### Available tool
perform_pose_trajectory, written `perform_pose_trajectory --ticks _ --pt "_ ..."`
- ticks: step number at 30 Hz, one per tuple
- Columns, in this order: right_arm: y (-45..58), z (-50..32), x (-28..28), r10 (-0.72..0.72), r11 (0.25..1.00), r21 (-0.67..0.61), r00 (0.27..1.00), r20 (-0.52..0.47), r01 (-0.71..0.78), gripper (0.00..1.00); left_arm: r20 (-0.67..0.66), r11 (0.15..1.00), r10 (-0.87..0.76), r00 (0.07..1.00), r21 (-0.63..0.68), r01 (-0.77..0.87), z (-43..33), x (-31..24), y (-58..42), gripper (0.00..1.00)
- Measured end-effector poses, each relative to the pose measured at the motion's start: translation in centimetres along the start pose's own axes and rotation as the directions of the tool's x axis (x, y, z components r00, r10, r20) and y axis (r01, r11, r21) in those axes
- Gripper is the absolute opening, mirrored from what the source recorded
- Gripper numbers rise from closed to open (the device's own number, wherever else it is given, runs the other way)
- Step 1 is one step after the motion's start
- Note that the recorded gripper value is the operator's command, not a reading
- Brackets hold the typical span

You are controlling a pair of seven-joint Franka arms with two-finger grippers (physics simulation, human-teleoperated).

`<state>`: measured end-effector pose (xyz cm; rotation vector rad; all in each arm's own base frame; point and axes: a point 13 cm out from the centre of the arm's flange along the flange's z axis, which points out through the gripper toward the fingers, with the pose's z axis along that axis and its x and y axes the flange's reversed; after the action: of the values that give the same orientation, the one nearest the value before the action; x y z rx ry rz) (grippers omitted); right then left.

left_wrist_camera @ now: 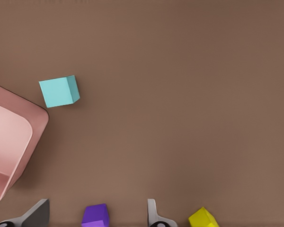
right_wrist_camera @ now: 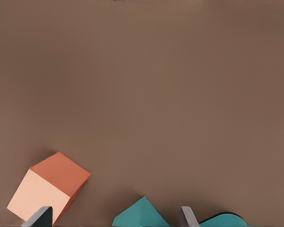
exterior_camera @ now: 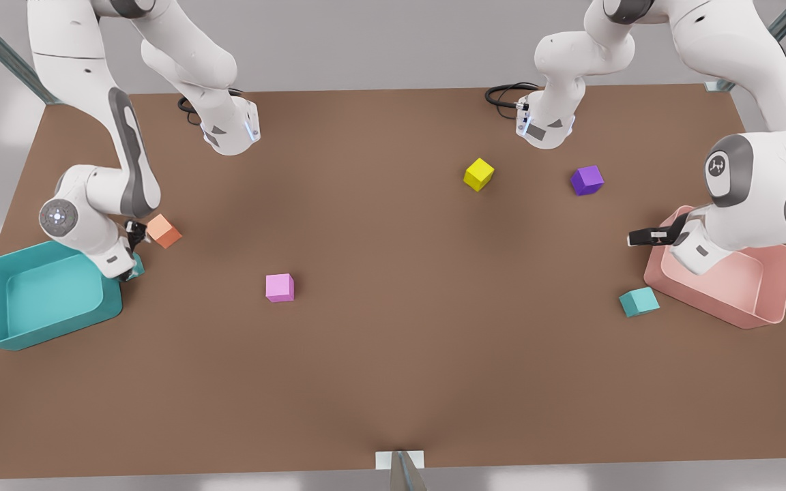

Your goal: Stack the two blue cubes on top of each other

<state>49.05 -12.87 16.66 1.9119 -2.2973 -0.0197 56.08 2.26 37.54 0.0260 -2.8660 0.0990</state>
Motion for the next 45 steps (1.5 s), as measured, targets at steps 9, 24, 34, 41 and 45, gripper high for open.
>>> perform_pose_trajectory --ticks 9,24,34,41,45 --pt "-0.9 2.5 3.7 -0.258 0.965 0.039 0.966 0.017 0.257 1.0 -0.018 1.0 0.009 1.0 0.002 -0.008 0.0 0.5 -0.6 1.0" --pt "1.3 8.0 6.0 -0.467 0.884 0.023 0.882 0.066 0.467 1.0 -0.034 1.0 0.023 0.999 0.012 -0.023 0.2 0.9 -1.5 1.0" --pt "1.7 9.6 7.5 -0.522 0.852 0.025 0.849 0.082 0.522 1.0 -0.035 1.0 0.026 0.999 0.012 -0.025 0.2 1.0 -1.6 1.0" --pt "2.0 10.5 7.8 -0.548 0.836 0.024 0.831 0.094 0.549 1.0 -0.035 1.0 0.026 0.999 0.012 -0.026 0.2 0.9 -1.6 1.0" --pt "2.1 10.8 8.3 -0.555 0.831 0.024 0.826 0.097 0.555 1.0 -0.034 1.0 0.026 0.999 0.012 -0.026 0.1 1.0 -1.6 1.0"
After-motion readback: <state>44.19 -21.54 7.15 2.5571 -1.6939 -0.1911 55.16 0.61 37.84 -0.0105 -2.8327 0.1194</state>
